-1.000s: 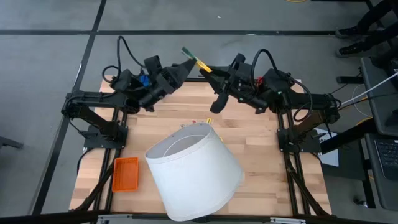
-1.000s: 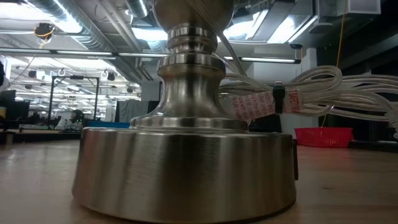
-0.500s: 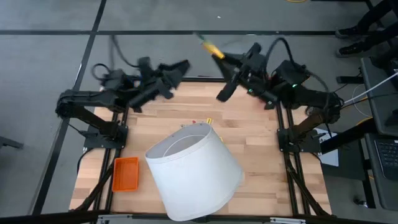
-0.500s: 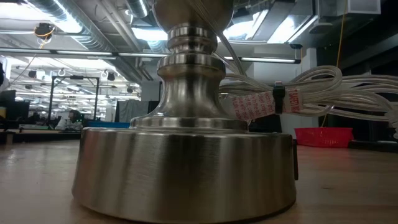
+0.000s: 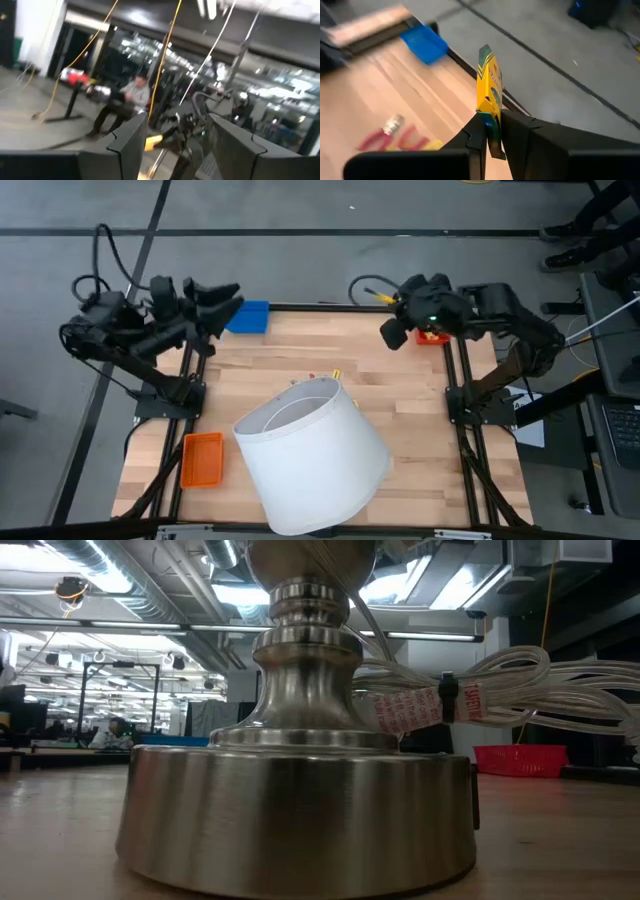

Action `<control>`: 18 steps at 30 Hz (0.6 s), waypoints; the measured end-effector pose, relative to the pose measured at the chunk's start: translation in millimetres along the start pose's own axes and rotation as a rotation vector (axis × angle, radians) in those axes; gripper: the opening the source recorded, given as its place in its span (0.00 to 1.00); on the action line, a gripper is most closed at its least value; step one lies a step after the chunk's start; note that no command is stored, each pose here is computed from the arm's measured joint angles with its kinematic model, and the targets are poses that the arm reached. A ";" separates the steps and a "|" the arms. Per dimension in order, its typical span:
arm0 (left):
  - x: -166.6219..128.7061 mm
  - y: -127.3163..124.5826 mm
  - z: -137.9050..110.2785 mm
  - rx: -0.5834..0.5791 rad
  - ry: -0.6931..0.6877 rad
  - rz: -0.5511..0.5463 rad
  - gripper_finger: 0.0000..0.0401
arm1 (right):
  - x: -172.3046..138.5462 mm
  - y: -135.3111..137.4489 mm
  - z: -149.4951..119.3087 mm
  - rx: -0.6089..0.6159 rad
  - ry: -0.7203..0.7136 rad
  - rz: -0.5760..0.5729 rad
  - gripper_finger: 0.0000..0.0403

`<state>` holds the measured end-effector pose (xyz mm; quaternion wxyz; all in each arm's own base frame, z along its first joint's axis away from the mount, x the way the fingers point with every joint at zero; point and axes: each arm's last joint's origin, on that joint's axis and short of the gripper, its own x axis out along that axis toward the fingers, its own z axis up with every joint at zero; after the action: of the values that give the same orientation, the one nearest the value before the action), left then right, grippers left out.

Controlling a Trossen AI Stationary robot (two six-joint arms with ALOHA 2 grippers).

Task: Pick & Place School Supplies
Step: Put the yellow crayon box into the red basket

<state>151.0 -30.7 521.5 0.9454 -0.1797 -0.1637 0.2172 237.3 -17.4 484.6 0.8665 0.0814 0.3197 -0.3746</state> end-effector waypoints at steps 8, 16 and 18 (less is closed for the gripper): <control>-5.5 -5.4 -33.1 -0.005 0.082 0.060 0.50 | 47.1 -44.3 -35.7 0.083 0.249 -0.117 0.10; -12.7 -9.9 -39.1 -0.004 0.085 0.120 0.50 | 87.2 -106.7 -98.8 0.360 0.380 -0.168 0.10; -13.6 -9.8 -39.0 0.002 0.081 0.141 0.50 | 98.6 -117.9 -114.4 0.431 0.408 -0.188 0.10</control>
<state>158.0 -55.8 488.1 0.9338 -0.1986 -0.1123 0.2757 149.0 -116.0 346.0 0.7087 0.3067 0.4065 -0.4883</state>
